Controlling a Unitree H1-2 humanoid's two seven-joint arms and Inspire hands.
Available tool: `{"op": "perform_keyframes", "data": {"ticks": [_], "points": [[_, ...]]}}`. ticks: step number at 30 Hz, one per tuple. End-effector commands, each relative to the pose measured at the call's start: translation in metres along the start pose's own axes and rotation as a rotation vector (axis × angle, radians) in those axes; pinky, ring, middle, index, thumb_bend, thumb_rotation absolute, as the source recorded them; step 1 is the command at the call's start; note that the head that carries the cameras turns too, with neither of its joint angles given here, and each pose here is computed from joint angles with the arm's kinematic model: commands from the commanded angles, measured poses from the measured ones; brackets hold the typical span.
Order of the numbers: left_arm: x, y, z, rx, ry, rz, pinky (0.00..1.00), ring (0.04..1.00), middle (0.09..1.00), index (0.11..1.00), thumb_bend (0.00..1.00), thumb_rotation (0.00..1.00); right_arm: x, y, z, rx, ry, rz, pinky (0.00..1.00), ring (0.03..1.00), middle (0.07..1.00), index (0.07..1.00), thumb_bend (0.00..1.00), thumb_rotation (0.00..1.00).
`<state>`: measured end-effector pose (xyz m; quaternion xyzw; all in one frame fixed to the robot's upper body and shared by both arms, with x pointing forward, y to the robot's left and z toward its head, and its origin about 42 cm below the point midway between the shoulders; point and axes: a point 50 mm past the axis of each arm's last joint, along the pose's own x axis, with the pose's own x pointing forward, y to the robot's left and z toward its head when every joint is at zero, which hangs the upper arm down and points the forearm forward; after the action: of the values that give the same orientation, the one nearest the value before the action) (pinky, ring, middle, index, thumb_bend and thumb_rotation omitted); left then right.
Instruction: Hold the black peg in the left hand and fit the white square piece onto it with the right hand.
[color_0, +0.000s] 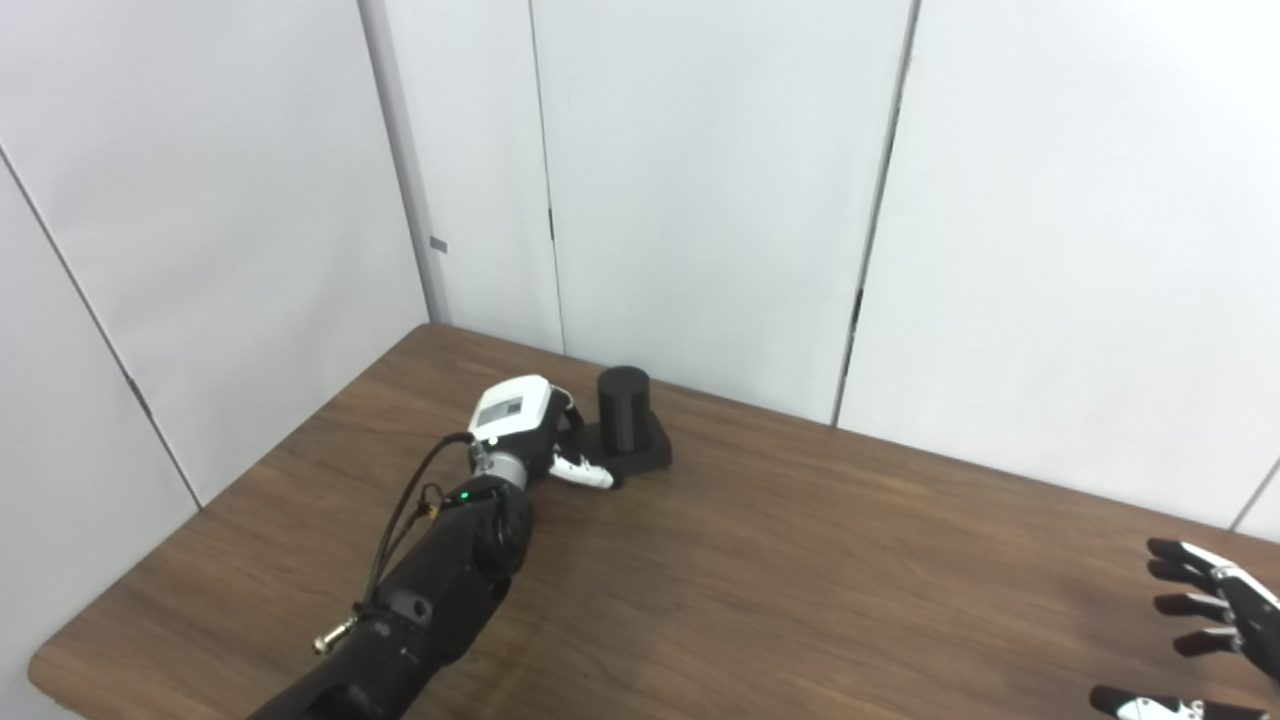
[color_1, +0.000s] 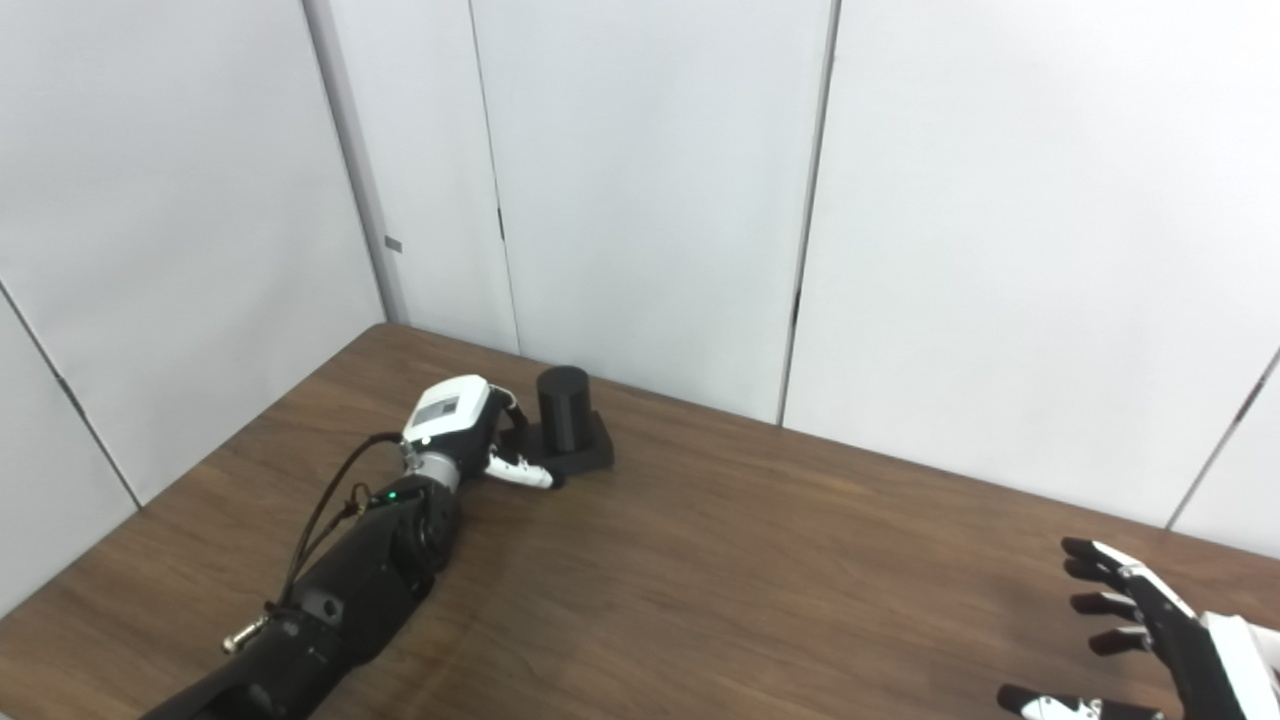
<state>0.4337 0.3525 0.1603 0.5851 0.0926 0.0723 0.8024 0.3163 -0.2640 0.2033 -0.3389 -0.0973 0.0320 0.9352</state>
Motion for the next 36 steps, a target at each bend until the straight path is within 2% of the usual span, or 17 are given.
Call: {"op": "perform_keyframes", "data": {"ticks": [1,7,10,13,19,27,36], "points": [[0.001,0.009,0.009,0.022,-0.088,-0.020,0.73,0.842,0.823,0.483,0.52,0.06,0.010,-0.011,0.014,-0.015,-0.057,-0.040,0.58,0.722,0.795,0.814,0.72,0.00],[-0.013,-0.002,0.022,0.007,-0.245,-0.132,0.77,0.865,0.842,0.486,0.52,0.06,0.011,-0.010,0.013,-0.021,-0.067,-0.043,0.59,0.721,0.790,0.815,0.71,0.00],[-0.023,-0.009,0.033,0.016,-0.327,-0.178,0.83,0.890,0.856,0.487,0.52,0.06,0.011,-0.010,0.012,-0.002,-0.055,-0.041,0.60,0.729,0.795,0.817,0.71,0.00],[-0.033,-0.015,0.047,0.050,-0.425,-0.203,0.84,0.895,0.861,0.488,0.52,0.07,0.011,-0.009,0.012,0.030,-0.042,-0.033,0.64,0.769,0.838,0.838,0.68,0.00],[-0.052,-0.028,0.079,0.086,-0.581,-0.232,0.82,0.897,0.874,0.491,0.52,0.07,0.013,-0.007,0.007,0.027,-0.043,-0.045,0.66,0.780,0.850,0.841,0.68,0.00],[-0.074,-0.049,0.106,0.096,-0.674,-0.281,0.89,0.901,0.885,0.492,0.52,0.08,0.014,-0.004,-0.001,0.006,-0.059,-0.056,0.63,0.761,0.836,0.833,0.69,0.00],[-0.097,-0.083,0.130,0.114,-0.761,-0.349,0.87,0.889,0.879,0.493,0.52,0.08,0.019,0.004,-0.009,-0.001,-0.076,-0.064,0.62,0.752,0.826,0.831,0.69,0.00]]}}
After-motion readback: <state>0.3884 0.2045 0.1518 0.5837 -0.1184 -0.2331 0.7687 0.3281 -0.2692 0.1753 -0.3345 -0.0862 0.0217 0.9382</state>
